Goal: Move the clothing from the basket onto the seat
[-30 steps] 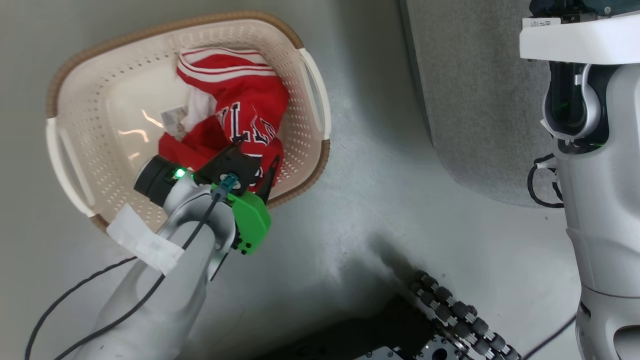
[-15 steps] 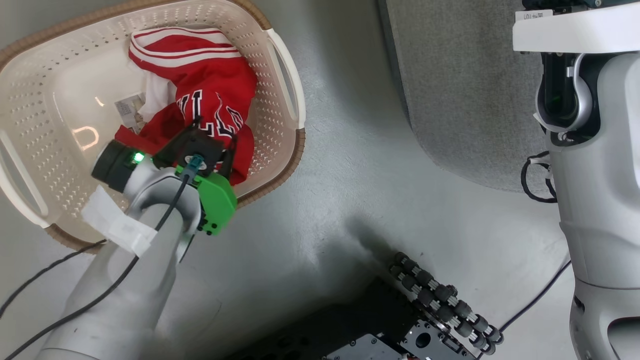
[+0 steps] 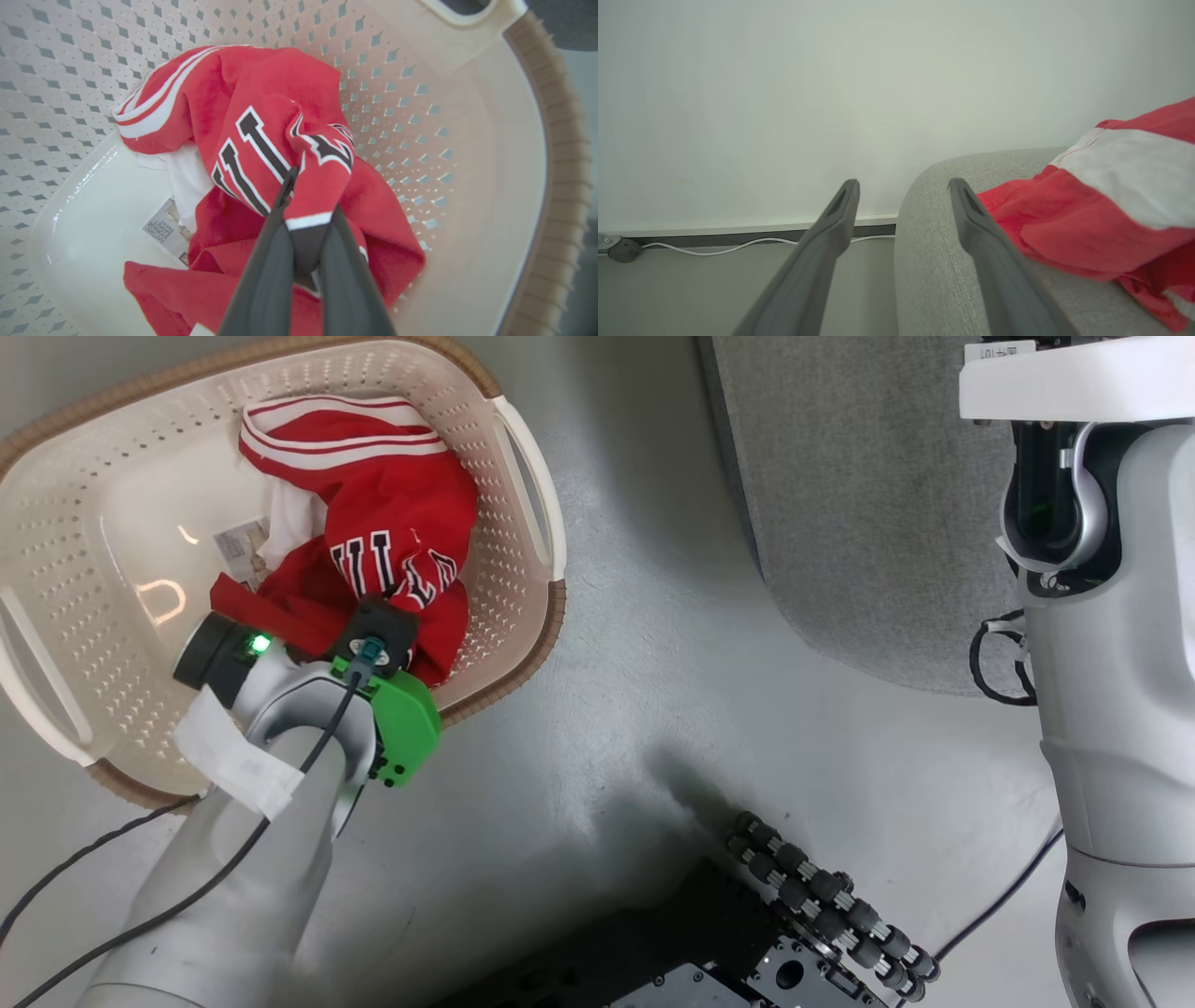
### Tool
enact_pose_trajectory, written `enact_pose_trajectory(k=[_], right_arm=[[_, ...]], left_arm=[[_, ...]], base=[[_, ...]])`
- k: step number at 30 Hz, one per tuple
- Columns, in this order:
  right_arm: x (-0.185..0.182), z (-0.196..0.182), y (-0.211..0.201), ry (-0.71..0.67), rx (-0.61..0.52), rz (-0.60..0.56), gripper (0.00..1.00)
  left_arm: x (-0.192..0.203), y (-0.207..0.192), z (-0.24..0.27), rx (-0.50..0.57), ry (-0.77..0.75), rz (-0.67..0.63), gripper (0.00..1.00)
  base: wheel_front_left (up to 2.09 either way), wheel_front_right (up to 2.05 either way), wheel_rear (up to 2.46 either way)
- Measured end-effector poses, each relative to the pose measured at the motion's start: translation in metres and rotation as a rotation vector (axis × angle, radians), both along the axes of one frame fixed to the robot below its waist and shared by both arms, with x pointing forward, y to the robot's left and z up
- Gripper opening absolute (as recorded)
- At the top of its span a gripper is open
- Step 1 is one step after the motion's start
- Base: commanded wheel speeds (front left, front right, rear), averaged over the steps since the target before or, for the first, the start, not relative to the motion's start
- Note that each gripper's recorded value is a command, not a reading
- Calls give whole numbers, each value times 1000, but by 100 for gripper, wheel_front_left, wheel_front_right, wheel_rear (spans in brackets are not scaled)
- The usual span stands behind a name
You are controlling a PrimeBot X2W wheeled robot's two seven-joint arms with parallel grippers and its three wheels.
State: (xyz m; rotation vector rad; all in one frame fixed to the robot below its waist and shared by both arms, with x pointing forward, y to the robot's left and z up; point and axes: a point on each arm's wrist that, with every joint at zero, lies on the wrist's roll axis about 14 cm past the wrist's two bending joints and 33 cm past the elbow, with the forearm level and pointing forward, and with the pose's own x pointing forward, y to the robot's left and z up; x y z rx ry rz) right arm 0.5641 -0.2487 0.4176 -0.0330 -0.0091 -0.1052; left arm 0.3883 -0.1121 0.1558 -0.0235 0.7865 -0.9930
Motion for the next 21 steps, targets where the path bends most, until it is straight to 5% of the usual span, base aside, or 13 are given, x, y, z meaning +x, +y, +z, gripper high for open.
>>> enact_pose_trajectory(k=[21], right_arm=[[-38, 17, 7, 36, 23, 6, 100]], left_arm=[[55, -4, 108, -186, -186, 149, 0]], base=[[0, 0, 0]])
